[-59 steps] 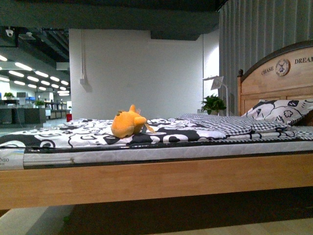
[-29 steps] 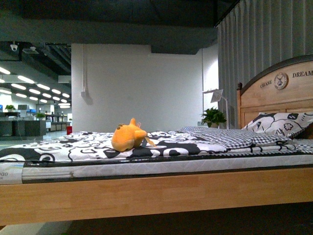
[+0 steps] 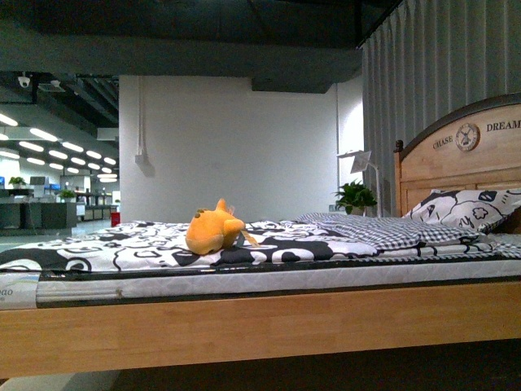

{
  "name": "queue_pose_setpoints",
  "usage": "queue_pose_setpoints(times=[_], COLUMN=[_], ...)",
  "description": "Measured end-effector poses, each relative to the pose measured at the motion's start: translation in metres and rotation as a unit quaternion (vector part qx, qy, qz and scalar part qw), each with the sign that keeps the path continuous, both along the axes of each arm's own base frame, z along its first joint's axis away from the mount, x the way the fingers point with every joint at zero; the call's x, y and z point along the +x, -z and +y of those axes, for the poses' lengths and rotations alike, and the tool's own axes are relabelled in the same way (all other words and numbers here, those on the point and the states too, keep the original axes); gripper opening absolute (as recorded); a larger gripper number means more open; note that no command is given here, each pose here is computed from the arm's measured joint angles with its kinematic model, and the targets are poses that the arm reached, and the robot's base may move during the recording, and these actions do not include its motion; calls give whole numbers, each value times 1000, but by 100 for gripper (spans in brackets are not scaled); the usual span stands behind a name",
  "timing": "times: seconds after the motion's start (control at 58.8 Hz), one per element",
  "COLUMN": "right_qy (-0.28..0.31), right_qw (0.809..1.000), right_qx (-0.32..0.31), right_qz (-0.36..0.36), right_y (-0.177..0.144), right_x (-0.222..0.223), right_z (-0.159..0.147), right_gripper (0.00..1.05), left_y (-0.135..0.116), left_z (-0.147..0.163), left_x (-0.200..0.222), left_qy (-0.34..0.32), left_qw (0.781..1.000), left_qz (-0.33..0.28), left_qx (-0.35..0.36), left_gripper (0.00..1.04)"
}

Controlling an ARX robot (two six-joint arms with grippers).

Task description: Put away toys

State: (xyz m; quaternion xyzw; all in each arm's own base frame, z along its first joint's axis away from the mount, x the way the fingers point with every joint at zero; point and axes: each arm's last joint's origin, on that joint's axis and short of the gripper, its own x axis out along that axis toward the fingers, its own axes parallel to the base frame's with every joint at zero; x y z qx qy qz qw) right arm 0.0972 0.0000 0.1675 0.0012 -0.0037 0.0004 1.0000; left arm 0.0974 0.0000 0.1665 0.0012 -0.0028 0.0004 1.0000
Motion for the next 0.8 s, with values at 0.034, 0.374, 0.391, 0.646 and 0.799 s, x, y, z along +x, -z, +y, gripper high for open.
queue_pose_setpoints(times=[0.034,0.374,0.391,0.646,0.799], right_qy=[0,0,0,0,0], right_qw=[1000,1000,1000,1000,1000], right_qx=[0,0,0,0,0], right_qz=[0,0,0,0,0], right_y=[0,0,0,0,0], right_x=[0,0,0,0,0], right_z=[0,0,0,0,0], right_gripper=[98,98,98,98,98], left_y=[0,0,0,0,0], left_z=[0,0,0,0,0], left_x=[0,0,0,0,0], left_qy=[0,0,0,0,0], left_qw=[1000,1000,1000,1000,1000], left_qz=[0,0,0,0,0], left_qx=[0,0,0,0,0], left_gripper=[99,99,99,99,99])
